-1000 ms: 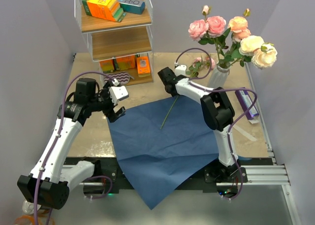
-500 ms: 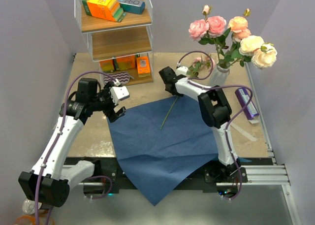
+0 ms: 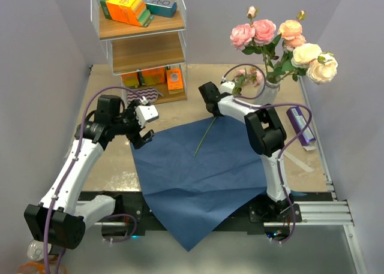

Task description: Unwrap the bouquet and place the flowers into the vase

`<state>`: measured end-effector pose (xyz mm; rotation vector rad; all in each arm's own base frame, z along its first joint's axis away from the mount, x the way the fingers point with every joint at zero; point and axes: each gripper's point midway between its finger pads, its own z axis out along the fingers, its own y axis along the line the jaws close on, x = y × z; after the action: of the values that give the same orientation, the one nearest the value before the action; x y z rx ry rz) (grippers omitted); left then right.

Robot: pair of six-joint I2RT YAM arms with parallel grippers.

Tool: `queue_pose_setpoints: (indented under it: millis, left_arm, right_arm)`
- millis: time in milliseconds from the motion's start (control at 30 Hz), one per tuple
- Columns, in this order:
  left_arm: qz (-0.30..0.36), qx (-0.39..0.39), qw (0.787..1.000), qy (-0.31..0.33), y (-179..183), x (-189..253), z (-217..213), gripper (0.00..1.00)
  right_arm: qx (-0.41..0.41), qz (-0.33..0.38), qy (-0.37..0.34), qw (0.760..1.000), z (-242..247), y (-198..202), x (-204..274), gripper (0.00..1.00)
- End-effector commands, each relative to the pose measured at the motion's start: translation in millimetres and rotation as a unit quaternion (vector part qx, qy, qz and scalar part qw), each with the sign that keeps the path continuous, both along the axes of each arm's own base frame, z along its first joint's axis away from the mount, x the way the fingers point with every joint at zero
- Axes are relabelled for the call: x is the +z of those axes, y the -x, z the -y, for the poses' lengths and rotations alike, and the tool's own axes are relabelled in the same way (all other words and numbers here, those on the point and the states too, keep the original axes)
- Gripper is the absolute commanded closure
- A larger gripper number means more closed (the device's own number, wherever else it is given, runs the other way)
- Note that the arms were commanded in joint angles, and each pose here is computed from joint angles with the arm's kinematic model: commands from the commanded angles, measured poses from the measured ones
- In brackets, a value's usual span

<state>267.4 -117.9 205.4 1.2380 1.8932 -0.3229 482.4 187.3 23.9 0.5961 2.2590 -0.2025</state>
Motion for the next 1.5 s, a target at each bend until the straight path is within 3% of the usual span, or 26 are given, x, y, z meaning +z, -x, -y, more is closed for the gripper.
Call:
queue_pose_setpoints:
  millis: [0, 200, 333, 467, 633, 667, 700, 767, 867, 1200, 1467]
  left_arm:
    - [0.01, 0.007, 1.0, -0.006, -2.4, -2.6, -4.5, 0.01]
    - [0.013, 0.019, 1.0, -0.011, -2.5, 0.1, -8.7, 0.01]
    - [0.006, 0.031, 0.999, -0.02, -1.3, 0.4, -13.0, 0.02]
    - [0.015, 0.039, 0.999, -0.032, 2.9, 5.1, -19.9, 0.02]
    - [0.013, 0.036, 0.999, -0.027, 6.8, 4.5, -18.2, 0.02]
    - [0.012, 0.035, 0.999, -0.027, 6.7, 4.1, -18.0, 0.02]
    - [0.01, 0.035, 0.999, -0.027, 6.8, 4.1, -17.7, 0.02]
    - [0.011, 0.035, 0.999, -0.027, 7.0, 4.9, -17.8, 0.02]
    - [0.013, 0.03, 0.999, -0.023, 9.1, 9.8, -16.3, 0.02]
    - [0.018, 0.024, 0.999, -0.039, 13.1, 5.2, -20.8, 0.02]
    - [0.018, 0.02, 0.999, -0.041, 16.3, 4.8, -21.2, 0.03]
  right_arm:
    - [-0.006, -0.032, -0.023, 0.999, -0.5, 15.4, -24.0, 0.8]
    - [0.052, -0.007, -0.006, 0.999, -25.8, 12.2, -1.4, 1.0]
    - [0.109, 0.031, 0.028, 0.993, -57.9, 16.8, 32.6, 1.0]
    - [0.116, 0.065, 0.049, 0.99, -54.5, 36.0, 65.3, 1.0]
    - [0.11, 0.049, 0.04, 0.992, -42.1, 64.4, 51.3, 1.0]
    - [0.112, 0.041, 0.041, 0.992, -40.5, 68.1, 45.1, 0.97]
    - [0.117, 0.027, 0.042, 0.992, -41.9, 70.4, 34.6, 0.87]
    - [0.124, 0.021, 0.051, 0.991, -45.3, 65.0, 34.5, 0.58]
    - [0.124, -0.005, 0.055, 0.991, -49.4, 50.0, 26.4, 0.39]
    - [0.071, 0.023, 0.044, 0.996, -27.0, 7.6, 38.8, 0.36]
    - [0.068, -0.004, 0.035, 0.997, -19.2, -3.3, 12.5, 0.43]
